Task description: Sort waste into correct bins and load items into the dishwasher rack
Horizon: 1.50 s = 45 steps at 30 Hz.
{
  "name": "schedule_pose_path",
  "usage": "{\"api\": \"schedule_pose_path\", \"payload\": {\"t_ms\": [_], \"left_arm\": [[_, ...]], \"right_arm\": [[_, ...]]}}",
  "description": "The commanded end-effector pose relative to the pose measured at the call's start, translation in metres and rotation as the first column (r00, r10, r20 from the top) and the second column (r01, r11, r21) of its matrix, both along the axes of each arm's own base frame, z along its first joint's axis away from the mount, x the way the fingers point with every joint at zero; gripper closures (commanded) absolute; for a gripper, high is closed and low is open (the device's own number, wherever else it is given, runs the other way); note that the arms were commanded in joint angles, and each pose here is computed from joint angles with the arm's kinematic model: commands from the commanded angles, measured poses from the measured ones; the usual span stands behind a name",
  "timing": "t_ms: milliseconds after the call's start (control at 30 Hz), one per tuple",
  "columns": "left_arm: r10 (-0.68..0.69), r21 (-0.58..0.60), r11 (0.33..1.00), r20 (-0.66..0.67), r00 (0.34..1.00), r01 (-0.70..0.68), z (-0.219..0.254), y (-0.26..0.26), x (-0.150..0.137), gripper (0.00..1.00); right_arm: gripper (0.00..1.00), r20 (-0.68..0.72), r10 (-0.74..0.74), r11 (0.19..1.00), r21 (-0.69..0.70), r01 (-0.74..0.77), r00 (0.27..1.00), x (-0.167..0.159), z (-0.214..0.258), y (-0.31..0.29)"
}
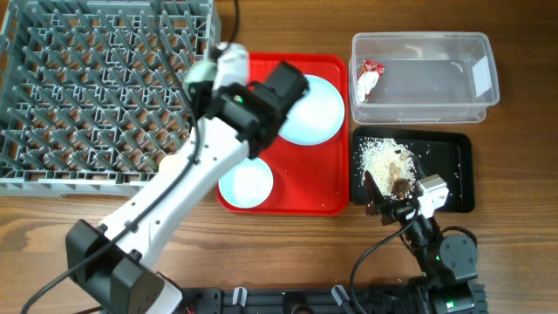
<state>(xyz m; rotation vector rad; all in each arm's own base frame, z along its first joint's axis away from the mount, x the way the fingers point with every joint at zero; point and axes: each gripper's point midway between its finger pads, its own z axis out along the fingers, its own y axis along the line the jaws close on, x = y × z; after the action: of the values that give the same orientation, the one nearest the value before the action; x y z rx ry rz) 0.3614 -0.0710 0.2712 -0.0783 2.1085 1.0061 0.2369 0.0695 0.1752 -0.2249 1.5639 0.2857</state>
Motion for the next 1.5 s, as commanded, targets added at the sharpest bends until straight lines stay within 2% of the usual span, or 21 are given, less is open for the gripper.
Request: {"api": "schedule_pose_path", "payload": {"t_ms": [0, 200, 300, 500, 700, 867, 1133, 1367, 1467], "left_arm": [[0.171, 0.113, 0.977, 0.106, 0.980, -0.183, 0.004, 0.059, 0.011, 0.96], [0.294, 0.117, 0.946, 0.088, 0.952, -0.303, -0.018, 0.114, 0.040, 0.96], [0.285, 0.098, 0.953, 0.046, 0.958, -0.288, -0.038, 0.119, 0.058, 0.96], [0.246, 0.197, 0.953, -0.065, 0.967, -0.229, -0.079, 0.114, 0.086, 0.96], [0.263, 0.237, 0.944, -0.124, 0.957, -0.228, -0.109, 0.118, 0.090, 0.96], [0.302, 0.296, 0.918, -0.085, 0.950, -0.265, -0.097, 0.123, 0.086, 0.96], [0.293, 0.311, 0.917, -0.100, 0.951, -0.250, -0.096, 0.120, 0.087, 0.96], [0.170, 0.291, 0.948, -0.134, 0.976, -0.125, -0.103, 0.070, 0.090, 0.82], [0.155, 0.305, 0.947, -0.157, 0.975, -0.101, -0.104, 0.063, 0.087, 0.78]], "right_arm": [[0.00, 0.018, 0.006, 1.000, -0.009, -0.006, 1.000, -0.001, 0.002, 0.000], [0.00, 0.018, 0.006, 1.000, -0.009, -0.006, 1.000, -0.001, 0.002, 0.000], [0.00, 0.018, 0.006, 1.000, -0.009, -0.006, 1.000, -0.001, 0.002, 0.000], [0.00, 0.018, 0.006, 1.000, -0.009, -0.006, 1.000, -0.001, 0.002, 0.000], [0.00, 0.018, 0.006, 1.000, -0.010, -0.006, 1.000, -0.001, 0.002, 0.000], [0.00, 0.018, 0.006, 1.000, -0.009, -0.006, 1.000, -0.001, 0.002, 0.000], [0.00, 0.018, 0.006, 1.000, -0.009, -0.006, 1.000, -0.001, 0.002, 0.000], [0.00, 0.018, 0.006, 1.000, -0.009, -0.006, 1.000, -0.001, 0.002, 0.000], [0.00, 0.018, 0.006, 1.000, -0.009, -0.006, 1.000, -0.001, 0.002, 0.000]]}}
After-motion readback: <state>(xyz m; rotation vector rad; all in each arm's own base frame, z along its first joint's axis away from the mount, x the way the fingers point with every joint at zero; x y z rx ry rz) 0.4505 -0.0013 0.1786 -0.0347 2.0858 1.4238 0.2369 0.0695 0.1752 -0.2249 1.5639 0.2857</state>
